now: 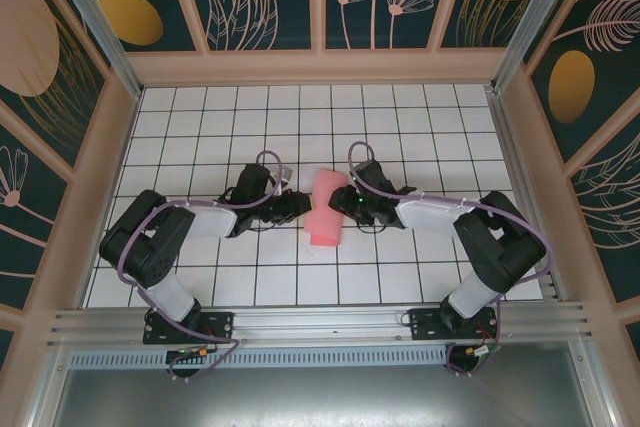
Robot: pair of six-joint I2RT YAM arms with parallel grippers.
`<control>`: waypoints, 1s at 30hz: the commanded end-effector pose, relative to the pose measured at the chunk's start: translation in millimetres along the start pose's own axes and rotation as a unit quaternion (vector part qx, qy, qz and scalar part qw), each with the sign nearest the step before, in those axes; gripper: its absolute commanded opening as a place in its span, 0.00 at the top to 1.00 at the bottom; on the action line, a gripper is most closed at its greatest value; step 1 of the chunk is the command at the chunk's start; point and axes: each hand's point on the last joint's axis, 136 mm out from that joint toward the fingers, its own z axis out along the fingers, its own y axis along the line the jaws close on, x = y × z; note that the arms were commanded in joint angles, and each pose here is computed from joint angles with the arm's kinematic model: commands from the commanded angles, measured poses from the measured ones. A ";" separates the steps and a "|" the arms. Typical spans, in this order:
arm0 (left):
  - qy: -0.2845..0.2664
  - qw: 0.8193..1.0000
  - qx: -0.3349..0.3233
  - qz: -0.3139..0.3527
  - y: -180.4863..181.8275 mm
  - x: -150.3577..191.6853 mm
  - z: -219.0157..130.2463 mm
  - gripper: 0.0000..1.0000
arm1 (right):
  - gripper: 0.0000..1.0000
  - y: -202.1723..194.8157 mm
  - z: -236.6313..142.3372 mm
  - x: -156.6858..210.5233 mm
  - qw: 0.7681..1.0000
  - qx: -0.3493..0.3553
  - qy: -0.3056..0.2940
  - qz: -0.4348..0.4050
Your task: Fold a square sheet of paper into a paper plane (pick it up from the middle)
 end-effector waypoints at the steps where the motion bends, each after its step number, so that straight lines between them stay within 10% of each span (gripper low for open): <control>1: -0.040 0.999 -0.020 0.021 -5.6 -9.0 -13.8 0.65 | 0.51 -11.4 0.7 0.5 0.999 0.046 0.003 -0.024; 30: -0.158 0.982 -0.085 0.054 -16.9 -38.1 -63.8 0.46 | 0.44 -21.1 20.2 8.5 0.988 0.121 0.039 -0.090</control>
